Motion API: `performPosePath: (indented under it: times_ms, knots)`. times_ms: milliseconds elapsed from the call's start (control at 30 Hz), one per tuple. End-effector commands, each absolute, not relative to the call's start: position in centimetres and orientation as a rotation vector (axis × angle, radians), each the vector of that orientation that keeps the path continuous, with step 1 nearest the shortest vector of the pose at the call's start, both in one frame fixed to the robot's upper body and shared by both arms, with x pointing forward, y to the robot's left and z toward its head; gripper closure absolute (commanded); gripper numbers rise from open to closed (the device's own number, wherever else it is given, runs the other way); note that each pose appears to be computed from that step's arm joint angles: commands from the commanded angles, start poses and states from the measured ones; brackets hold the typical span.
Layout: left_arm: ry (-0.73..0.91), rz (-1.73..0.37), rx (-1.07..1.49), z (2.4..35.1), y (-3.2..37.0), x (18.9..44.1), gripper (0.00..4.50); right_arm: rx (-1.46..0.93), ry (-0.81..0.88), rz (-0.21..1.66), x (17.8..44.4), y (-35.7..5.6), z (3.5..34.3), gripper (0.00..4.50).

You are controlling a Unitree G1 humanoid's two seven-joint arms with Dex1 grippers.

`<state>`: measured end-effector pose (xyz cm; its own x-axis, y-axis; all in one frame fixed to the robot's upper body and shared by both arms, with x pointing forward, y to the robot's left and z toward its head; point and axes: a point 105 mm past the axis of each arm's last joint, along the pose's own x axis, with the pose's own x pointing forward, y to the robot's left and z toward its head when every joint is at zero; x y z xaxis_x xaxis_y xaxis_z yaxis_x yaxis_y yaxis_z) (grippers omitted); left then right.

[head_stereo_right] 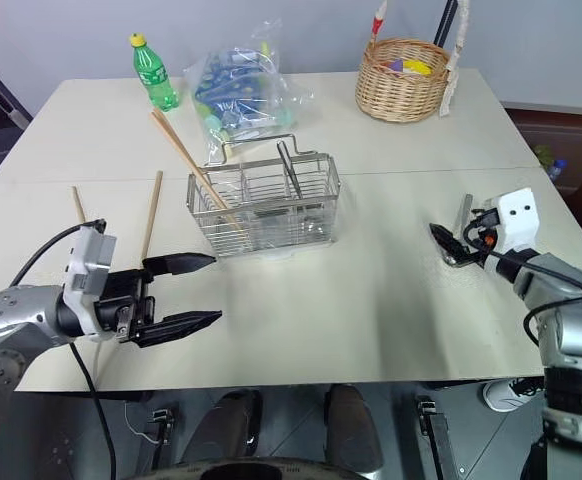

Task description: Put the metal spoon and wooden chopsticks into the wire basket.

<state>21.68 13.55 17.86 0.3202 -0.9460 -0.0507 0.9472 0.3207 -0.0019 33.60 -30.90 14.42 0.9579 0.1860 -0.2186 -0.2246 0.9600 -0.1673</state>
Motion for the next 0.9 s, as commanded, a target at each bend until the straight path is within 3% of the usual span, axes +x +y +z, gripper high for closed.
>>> performPosePath:
  times_ms: [33,400,733,900]
  knots:
    - [-0.008,-1.219,0.052,18.6,13.5,21.9,0.04,-0.196,0.217,0.128,34.6,-32.8,15.0,0.00]
    - [-0.059,-1.144,0.052,19.5,13.5,21.9,0.04,-0.094,0.417,0.032,36.6,-35.2,12.3,0.00]
    - [-0.068,-1.151,0.058,19.7,13.0,21.3,0.04,-0.063,0.553,0.125,37.9,-33.2,11.6,0.00]
    - [-0.075,-1.152,0.053,19.6,12.6,21.1,0.04,0.063,0.603,0.105,38.2,-32.9,11.4,0.00]
